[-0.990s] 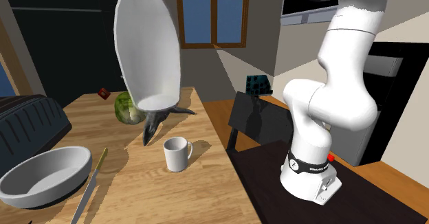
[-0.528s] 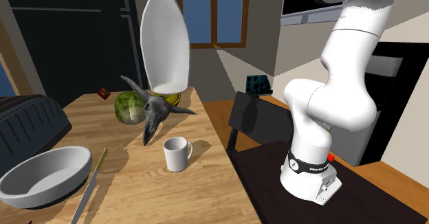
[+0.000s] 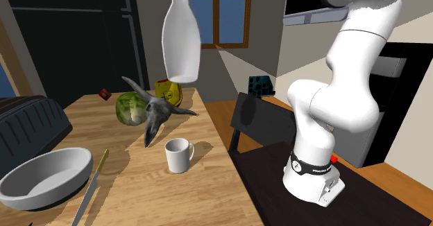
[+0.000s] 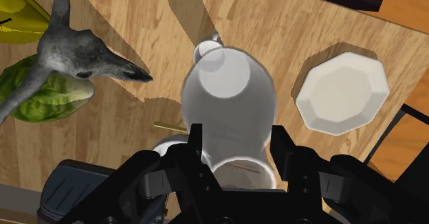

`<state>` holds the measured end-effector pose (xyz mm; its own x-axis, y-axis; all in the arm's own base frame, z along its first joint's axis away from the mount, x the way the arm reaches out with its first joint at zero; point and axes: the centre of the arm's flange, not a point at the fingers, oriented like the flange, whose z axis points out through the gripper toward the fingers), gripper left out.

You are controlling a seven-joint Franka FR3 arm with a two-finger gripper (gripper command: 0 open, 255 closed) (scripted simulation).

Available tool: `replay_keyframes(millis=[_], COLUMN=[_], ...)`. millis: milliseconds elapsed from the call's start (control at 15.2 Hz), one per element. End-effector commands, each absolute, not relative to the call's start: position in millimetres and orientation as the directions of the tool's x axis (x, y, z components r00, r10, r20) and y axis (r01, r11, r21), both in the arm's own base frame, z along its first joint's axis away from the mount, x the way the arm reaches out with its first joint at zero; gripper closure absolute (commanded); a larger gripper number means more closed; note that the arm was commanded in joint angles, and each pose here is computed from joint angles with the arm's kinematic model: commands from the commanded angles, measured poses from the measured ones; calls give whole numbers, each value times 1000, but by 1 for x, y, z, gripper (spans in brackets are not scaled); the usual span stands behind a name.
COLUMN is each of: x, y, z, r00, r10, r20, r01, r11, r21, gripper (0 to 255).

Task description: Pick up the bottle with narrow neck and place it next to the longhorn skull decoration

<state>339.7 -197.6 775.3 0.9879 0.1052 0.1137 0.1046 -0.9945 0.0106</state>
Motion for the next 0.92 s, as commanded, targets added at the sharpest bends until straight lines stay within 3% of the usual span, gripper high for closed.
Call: replay_keyframes(millis=[0,858], x=[326,242], y=[-222,-371], z=[775,775], r00=[988,988], r10=[107,107], r20=[114,114], r01=[106,106], r11=[-994,-994], r21=[11,11], gripper=[255,255])
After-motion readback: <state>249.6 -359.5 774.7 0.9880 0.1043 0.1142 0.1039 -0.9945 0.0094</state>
